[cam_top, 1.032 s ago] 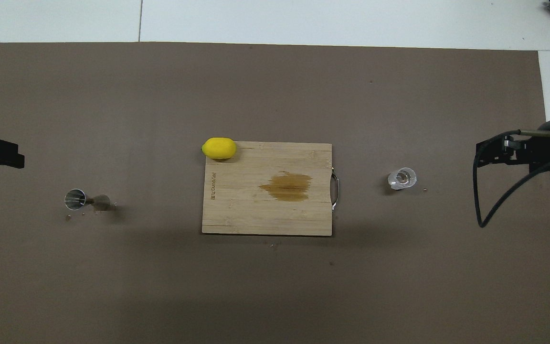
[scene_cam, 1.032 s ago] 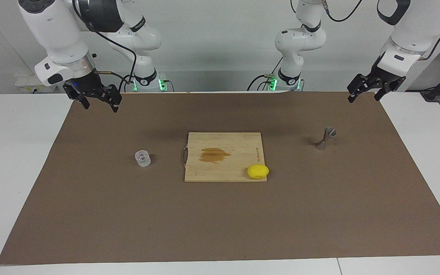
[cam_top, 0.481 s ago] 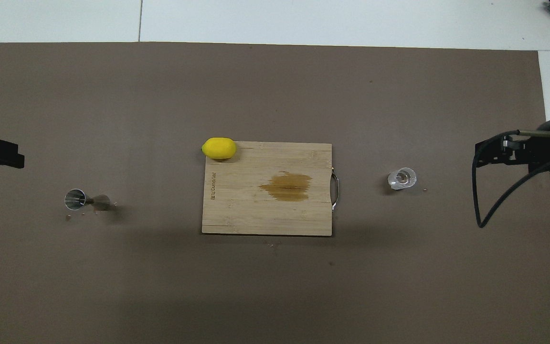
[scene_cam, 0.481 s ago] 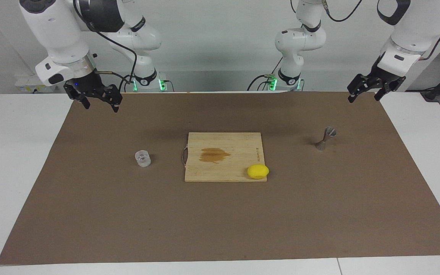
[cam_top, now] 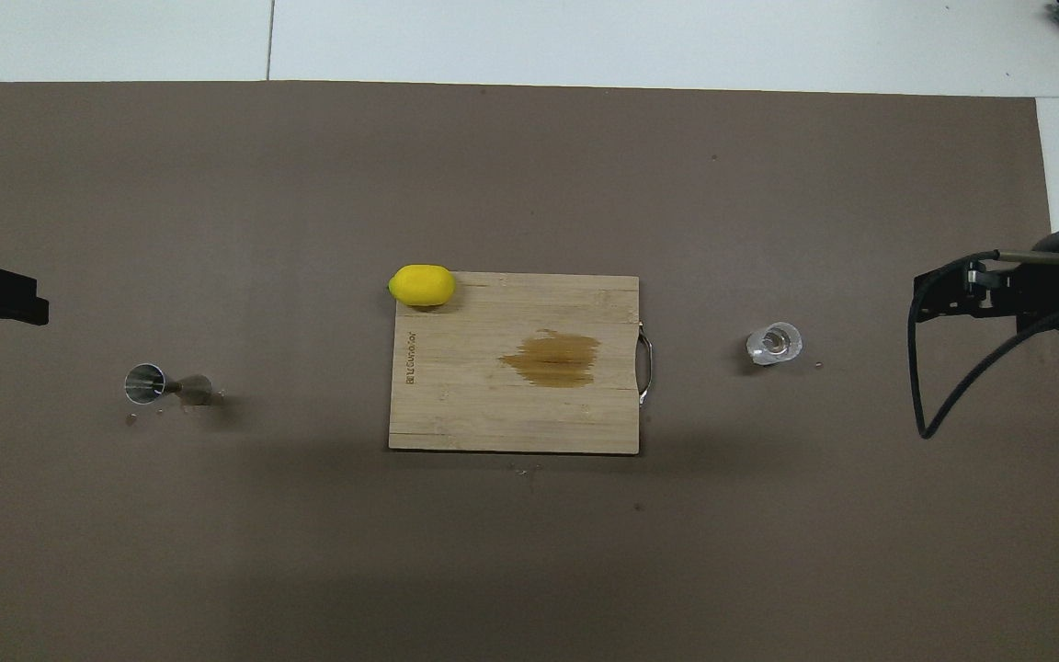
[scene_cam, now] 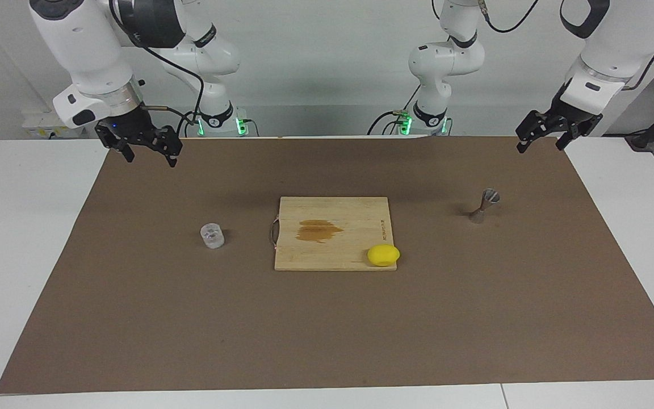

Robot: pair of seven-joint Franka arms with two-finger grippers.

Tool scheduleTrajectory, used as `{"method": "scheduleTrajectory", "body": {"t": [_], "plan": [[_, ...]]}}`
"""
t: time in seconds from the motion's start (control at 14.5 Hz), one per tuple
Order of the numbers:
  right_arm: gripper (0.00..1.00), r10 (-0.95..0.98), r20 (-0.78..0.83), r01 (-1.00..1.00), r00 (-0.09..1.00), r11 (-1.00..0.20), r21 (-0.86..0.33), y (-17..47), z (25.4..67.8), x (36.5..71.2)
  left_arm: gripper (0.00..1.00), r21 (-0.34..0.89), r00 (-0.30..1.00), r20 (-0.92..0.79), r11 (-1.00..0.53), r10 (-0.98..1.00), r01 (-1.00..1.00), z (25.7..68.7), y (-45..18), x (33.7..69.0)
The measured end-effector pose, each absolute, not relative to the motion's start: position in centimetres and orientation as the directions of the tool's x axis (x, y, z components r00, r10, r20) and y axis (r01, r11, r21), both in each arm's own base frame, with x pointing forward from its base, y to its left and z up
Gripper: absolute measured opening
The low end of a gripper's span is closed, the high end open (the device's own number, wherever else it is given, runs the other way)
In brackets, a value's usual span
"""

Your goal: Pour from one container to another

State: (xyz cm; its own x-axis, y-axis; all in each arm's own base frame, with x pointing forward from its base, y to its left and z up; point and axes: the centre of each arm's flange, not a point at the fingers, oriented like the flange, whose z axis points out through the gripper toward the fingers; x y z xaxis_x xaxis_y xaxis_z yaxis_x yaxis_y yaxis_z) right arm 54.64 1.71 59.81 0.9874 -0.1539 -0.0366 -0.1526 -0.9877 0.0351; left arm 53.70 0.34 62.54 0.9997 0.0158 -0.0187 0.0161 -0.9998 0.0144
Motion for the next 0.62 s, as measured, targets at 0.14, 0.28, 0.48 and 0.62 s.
{"method": "scheduleTrajectory", "body": {"t": [0.14, 0.28, 0.48, 0.62], "plan": [[1.00, -0.154, -0.037, -0.153, 0.987, -0.988, 0.035, 1.7, 59.8, 54.6, 1.00, 0.014, 1.000, -0.021, -1.000, 0.016, 0.017, 62.4, 0.3, 53.7], [1.00, -0.154, -0.037, -0.152, 0.987, -0.988, 0.035, 1.7, 59.8, 54.6, 1.00, 0.015, 1.000, 0.012, -1.000, 0.023, 0.022, 62.2, 0.3, 54.1], [1.00, -0.154, -0.038, -0.152, 0.987, -0.988, 0.035, 1.7, 59.8, 54.6, 1.00, 0.014, 0.997, 0.073, -1.000, 0.028, 0.027, 59.9, 0.3, 54.6], [1.00, -0.154, -0.038, -0.152, 0.987, -0.988, 0.035, 1.7, 59.8, 54.6, 1.00, 0.014, 0.996, 0.077, -0.999, 0.035, 0.034, 58.6, 0.4, 54.1]]}}
